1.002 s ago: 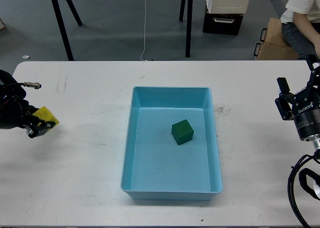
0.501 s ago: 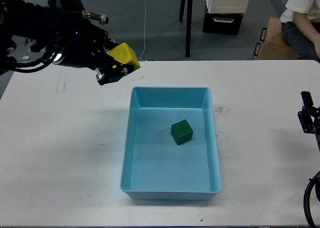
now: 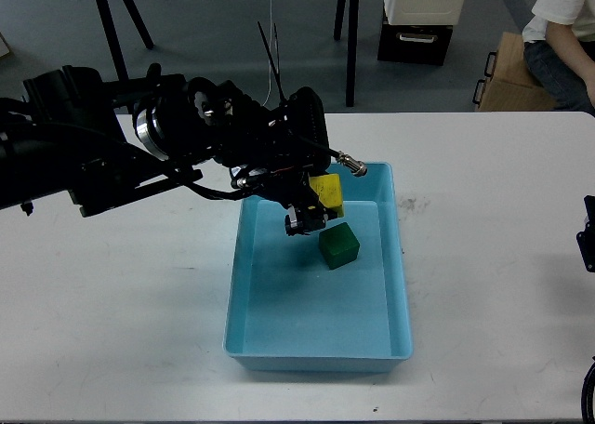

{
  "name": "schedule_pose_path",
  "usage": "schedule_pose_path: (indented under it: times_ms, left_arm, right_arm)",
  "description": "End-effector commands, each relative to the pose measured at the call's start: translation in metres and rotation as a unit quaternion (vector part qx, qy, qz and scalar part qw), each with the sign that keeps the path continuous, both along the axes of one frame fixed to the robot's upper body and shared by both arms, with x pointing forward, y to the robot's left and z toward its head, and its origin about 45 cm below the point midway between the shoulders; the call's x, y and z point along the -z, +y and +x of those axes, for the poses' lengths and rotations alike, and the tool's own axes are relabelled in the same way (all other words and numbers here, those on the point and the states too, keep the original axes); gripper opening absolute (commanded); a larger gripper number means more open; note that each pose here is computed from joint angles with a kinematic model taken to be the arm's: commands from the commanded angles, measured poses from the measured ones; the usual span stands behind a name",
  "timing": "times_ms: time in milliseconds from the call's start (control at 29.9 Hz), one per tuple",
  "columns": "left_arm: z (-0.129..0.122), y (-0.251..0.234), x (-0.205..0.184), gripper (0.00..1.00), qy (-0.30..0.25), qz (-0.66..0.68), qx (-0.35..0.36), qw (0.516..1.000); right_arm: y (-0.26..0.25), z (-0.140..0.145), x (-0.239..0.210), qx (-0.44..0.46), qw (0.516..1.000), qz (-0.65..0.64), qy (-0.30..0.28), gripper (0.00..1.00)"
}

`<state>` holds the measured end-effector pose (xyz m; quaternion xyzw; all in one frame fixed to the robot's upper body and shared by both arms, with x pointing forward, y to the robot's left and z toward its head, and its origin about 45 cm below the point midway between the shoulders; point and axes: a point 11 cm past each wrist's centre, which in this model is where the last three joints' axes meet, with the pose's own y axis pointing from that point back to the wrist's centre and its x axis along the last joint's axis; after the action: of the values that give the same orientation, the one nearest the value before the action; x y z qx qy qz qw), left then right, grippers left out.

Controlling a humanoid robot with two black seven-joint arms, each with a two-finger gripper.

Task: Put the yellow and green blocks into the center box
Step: 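Set the yellow cube on top of the green cube and release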

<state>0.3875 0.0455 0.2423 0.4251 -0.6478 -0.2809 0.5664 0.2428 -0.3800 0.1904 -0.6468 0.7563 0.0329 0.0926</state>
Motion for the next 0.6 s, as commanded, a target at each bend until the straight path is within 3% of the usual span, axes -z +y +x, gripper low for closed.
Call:
schedule_pose_path:
  times_ms: [0,234,368,468,568]
  left_arm:
    - [-0.006,-0.011,0.009,0.14,0.008,0.001,0.008,1.0]
    - [-0.006,-0.009,0.025,0.2,0.023,0.004,-0.008,1.0]
    - [-0.003,-0.01,0.028,0.29,0.024,0.002,-0.016,1.0]
    - [-0.002,-0.011,0.027,0.55,0.025,-0.002,-0.018,1.0]
    - [-0.002,-0.011,0.026,0.75,0.028,-0.008,-0.022,0.999]
  right_arm:
    - [-0.001,0.0,0.002,0.001,1.0,0.001,0.003,0.99]
    - [-0.001,-0.001,0.002,0.001,1.0,0.001,0.004,0.99]
    - [0.002,-0.001,0.004,-0.001,1.0,0.005,0.005,0.99]
    - [0.003,-0.001,0.004,0.0,1.0,0.005,0.005,0.99]
    - [0.003,-0.001,0.005,-0.001,1.0,0.006,0.005,0.99]
